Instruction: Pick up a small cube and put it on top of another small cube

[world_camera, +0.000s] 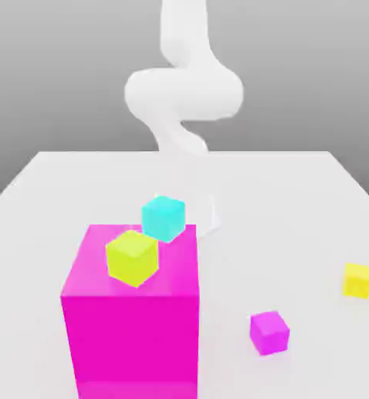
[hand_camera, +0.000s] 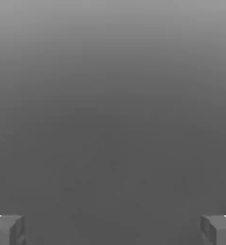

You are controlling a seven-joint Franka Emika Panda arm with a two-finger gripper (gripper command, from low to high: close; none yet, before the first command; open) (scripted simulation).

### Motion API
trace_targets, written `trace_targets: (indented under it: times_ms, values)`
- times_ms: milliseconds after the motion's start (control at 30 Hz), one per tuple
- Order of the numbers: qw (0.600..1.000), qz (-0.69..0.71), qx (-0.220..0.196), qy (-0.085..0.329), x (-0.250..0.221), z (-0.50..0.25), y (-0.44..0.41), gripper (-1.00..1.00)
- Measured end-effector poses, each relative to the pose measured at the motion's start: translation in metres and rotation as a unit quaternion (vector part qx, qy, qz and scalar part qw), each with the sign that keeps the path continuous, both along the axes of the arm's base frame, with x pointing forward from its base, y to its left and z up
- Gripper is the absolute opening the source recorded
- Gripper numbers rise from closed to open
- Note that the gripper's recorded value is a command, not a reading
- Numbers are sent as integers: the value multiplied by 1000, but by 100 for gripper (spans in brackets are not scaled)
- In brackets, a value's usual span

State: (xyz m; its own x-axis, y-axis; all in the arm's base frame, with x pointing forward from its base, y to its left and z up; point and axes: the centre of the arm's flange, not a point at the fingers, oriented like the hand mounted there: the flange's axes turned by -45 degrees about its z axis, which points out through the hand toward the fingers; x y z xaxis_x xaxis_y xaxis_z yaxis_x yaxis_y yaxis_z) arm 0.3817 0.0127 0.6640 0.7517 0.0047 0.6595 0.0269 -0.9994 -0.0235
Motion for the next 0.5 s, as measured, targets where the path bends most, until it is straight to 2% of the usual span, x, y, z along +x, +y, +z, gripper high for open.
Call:
trace_targets:
  times_ms: [233,500]
  values:
    - [992,49,4,114,63,-148,48,0]
    - [967,93,-18,237,64,-320,103,0]
